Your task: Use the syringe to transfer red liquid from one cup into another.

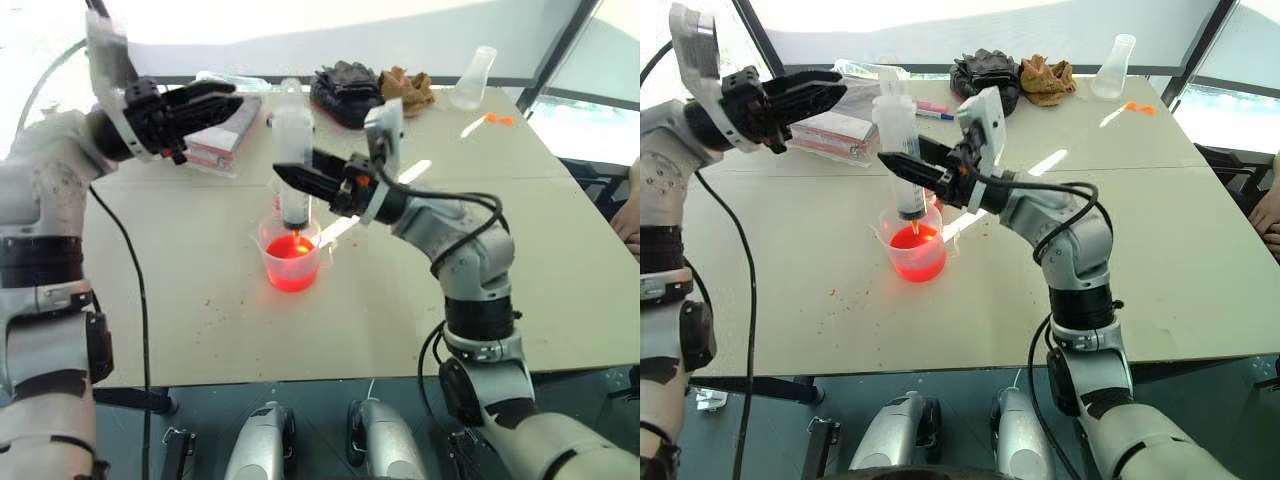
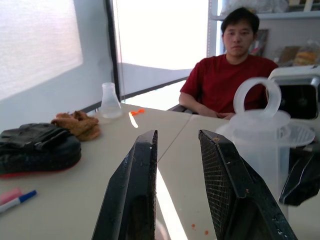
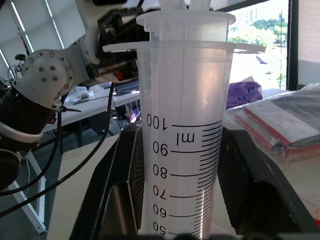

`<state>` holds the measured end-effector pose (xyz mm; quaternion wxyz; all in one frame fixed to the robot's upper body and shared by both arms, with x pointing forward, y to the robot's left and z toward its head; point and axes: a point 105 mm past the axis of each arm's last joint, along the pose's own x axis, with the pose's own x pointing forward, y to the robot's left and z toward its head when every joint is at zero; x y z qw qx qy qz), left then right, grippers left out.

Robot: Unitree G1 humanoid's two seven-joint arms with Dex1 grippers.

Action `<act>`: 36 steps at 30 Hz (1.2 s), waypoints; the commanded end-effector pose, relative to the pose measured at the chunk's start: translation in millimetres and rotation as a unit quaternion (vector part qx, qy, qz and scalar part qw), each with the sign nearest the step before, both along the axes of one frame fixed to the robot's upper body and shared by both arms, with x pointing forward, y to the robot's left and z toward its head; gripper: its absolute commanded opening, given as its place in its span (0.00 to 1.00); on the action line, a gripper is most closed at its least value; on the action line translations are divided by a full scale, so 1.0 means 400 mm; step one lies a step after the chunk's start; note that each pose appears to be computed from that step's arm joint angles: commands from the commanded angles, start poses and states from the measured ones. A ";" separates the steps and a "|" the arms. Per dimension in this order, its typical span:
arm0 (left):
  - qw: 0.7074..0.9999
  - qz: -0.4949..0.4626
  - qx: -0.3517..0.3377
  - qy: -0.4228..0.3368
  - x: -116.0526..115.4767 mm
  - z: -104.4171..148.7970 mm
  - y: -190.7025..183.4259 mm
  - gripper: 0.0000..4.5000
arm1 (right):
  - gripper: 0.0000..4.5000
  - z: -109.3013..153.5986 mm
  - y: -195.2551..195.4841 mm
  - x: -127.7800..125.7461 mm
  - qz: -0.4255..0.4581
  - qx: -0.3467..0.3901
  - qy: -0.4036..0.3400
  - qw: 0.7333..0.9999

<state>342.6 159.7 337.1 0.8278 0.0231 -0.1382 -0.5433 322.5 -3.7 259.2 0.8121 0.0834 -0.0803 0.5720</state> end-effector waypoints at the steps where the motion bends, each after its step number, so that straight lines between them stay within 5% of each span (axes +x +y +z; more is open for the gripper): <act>1: 0.999 -0.039 -0.002 -0.026 -0.041 0.045 -0.027 0.30 | 0.33 0.026 0.010 -0.017 0.001 0.017 -0.024 1.000; 16: 0.996 -0.058 0.060 -0.024 -0.027 -0.021 -0.078 0.30 | 0.33 -0.004 0.036 -0.018 0.007 0.013 -0.015 1.000; 36: 0.988 -0.080 0.131 -0.009 -0.030 -0.099 -0.098 0.30 | 0.33 -0.094 0.082 -0.020 -0.030 -0.048 -0.111 0.992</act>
